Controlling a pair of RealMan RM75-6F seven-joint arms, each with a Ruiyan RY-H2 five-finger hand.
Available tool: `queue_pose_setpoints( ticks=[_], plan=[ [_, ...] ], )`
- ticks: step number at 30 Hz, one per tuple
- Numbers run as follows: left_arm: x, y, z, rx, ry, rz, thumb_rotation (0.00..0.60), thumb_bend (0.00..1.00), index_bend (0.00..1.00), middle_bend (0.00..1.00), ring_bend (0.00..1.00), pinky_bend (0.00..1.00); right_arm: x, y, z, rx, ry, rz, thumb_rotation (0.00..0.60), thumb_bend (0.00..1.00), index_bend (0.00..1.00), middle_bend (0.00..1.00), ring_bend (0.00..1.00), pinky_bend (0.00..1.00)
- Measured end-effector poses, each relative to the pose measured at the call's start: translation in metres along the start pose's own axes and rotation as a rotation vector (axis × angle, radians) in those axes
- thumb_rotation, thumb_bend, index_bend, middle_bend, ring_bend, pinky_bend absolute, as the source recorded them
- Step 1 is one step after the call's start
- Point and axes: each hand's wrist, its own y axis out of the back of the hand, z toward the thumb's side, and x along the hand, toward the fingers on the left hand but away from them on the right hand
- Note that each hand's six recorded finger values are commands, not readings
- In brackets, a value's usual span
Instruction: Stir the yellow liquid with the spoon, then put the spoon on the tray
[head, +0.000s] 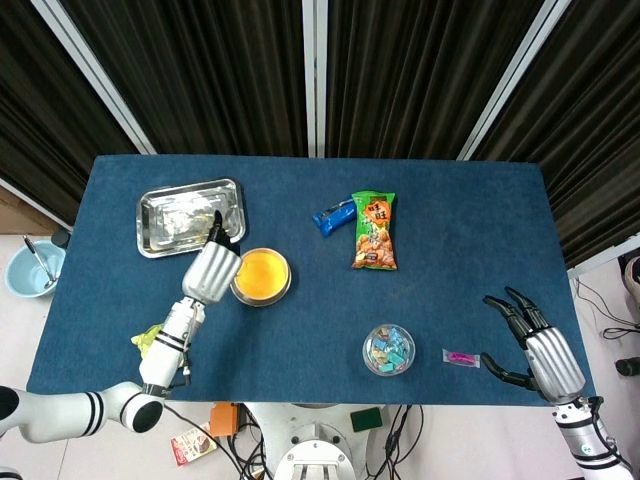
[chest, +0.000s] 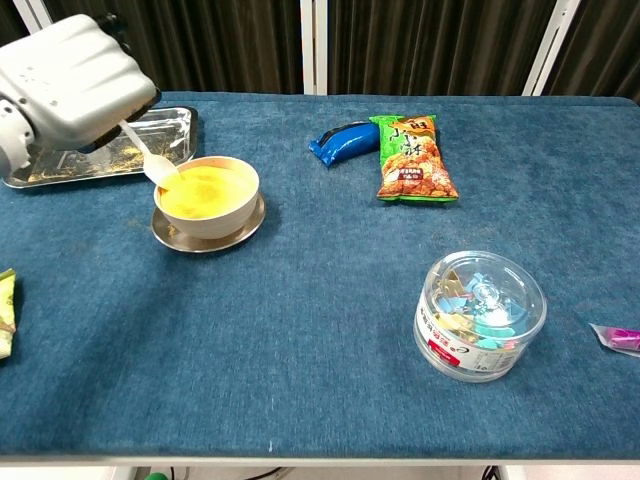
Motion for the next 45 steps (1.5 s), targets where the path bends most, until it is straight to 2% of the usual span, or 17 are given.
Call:
queue_pose_setpoints(
  ticks=[4,9,21,24,31,37,45],
  plan=[
    [0.002,0.006,0.011,0.05,-0.029,0.015,0.6,0.42,0.56,0.53,0.36,0.15,0.0,-0.001,-0.001,-0.001,-0.001,0.002,0.6,0.29,0.12,0.17,0.02,0.13],
    [0.004,0.007,0.023,0.053,-0.045,0.018,0.6,0.42,0.56,0.53,0.36,0.15,0.001,0.0,-0.003,-0.002,-0.006,0.002,0.6,0.29,0.12,0.17,0.02,0.13],
    [0.005,0.005,0.037,-0.054,-0.037,-0.002,0.6,0.42,0.56,0.54,0.36,0.15,0.001,-0.001,-0.005,-0.006,-0.008,0.002,0.6,0.29,0.12,0.17,0.02,0.13],
    [0.005,0.004,0.035,-0.105,-0.026,-0.011,0.6,0.42,0.56,0.54,0.36,0.15,0.002,-0.001,-0.005,-0.006,-0.008,0.0,0.6,0.29,0.12,0.17,0.02,0.13],
    [0.0,-0.008,0.023,-0.344,0.038,-0.073,0.6,0.42,0.56,0.54,0.36,0.15,0.002,0.0,-0.005,-0.005,-0.01,-0.003,0.6,0.29,0.12,0.17,0.02,0.13],
    [-0.007,-0.019,0.006,-0.493,0.111,-0.09,0.6,0.42,0.56,0.54,0.36,0.15,0.0,0.0,-0.003,-0.002,-0.005,-0.002,0.6,0.29,0.12,0.17,0.02,0.13],
    [-0.012,-0.026,-0.009,-0.692,0.171,-0.13,0.6,0.42,0.56,0.54,0.36,0.15,-0.001,0.0,0.0,0.002,-0.001,-0.002,0.6,0.29,0.12,0.17,0.02,0.13]
  ],
)
